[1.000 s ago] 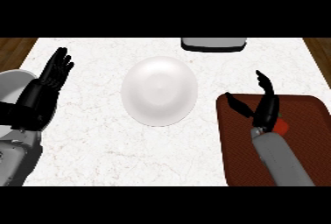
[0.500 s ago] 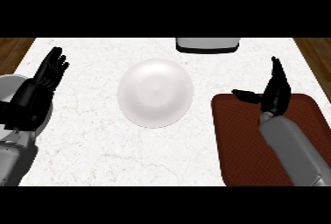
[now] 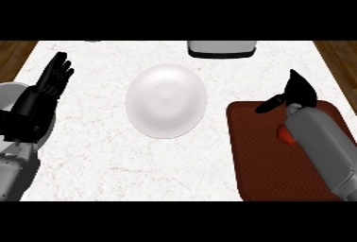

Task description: Pick the bell pepper from the tray and place it in the plate

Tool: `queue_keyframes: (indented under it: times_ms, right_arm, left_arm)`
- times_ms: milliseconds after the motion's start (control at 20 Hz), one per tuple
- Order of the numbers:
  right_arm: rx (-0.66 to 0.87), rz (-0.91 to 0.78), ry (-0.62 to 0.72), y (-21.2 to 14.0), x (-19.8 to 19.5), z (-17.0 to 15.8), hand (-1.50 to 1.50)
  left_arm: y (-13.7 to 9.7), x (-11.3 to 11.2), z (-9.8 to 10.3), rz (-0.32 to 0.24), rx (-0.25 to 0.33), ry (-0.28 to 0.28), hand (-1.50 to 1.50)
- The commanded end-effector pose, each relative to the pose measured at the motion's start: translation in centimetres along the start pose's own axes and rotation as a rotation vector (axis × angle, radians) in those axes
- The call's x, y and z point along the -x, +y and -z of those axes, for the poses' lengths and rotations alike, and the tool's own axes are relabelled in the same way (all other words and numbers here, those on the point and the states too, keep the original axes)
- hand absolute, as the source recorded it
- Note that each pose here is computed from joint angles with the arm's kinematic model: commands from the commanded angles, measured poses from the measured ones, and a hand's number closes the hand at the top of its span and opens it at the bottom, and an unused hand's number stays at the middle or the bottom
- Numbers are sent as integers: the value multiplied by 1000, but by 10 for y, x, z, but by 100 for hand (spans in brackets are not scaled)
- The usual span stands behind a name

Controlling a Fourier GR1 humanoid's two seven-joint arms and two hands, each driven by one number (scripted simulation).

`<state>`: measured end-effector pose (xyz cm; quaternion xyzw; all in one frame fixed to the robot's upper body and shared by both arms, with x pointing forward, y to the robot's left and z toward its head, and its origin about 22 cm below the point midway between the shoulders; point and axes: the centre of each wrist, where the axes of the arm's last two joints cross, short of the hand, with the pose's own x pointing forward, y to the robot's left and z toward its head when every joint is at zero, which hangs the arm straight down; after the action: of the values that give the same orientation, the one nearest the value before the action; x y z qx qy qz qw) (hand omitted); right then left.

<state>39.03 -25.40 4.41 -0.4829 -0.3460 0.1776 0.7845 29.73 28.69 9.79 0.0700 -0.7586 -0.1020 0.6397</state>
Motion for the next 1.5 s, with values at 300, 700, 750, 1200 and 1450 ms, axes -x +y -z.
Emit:
queue_keyframes:
  times_ms: [300,700,750,1200,1450]
  right_arm:
    - [-167,-198,204,-40,-27,-13,-150]
    - [-154,-257,324,-22,-4,-18,-150]
    - [-158,-275,339,3,12,-14,-150]
    - [-204,-250,382,7,45,-6,-150]
    - [-263,-250,371,18,53,-13,-150]
  left_arm:
    - [0,-14,12,-16,-18,-18,0]
    - [3,7,-10,-18,15,0,0]
    - [-12,-4,8,-34,-11,-11,0]
    - [5,-5,-3,-14,-3,-16,0]
    - [-17,-10,8,-27,12,-10,0]
